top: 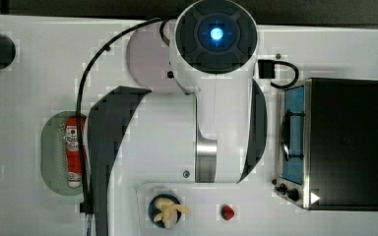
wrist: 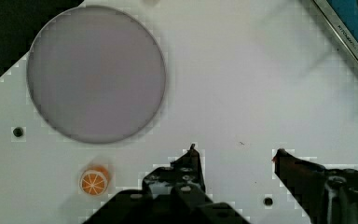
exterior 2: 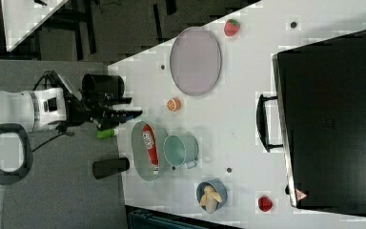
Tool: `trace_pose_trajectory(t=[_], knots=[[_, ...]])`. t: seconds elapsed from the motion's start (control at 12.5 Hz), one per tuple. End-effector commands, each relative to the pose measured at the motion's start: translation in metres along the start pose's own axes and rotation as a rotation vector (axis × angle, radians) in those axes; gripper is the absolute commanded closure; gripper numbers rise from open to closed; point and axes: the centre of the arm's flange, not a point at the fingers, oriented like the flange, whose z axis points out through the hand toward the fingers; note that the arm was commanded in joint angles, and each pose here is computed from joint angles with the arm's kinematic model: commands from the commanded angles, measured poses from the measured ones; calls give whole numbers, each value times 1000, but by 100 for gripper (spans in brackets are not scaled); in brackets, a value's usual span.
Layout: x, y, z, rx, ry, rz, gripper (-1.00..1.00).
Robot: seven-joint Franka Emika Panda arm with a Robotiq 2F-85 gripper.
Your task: Pick ketchup from strainer and place it on the table
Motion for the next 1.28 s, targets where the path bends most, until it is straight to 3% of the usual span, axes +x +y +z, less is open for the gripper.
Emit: trace_pose_trajectory(t=[0.08,0.24,0.48,0.88,1.28], knots=[[-55,42,-56,-5,-28,92,-60],[-67,21,-55,6,-12,48,-99],[-109,-35,-45,21,18,-80,-100],[-215,-127,-7,3,6,-344,-100],[-316,-185,65,3,-74,-570,-100]])
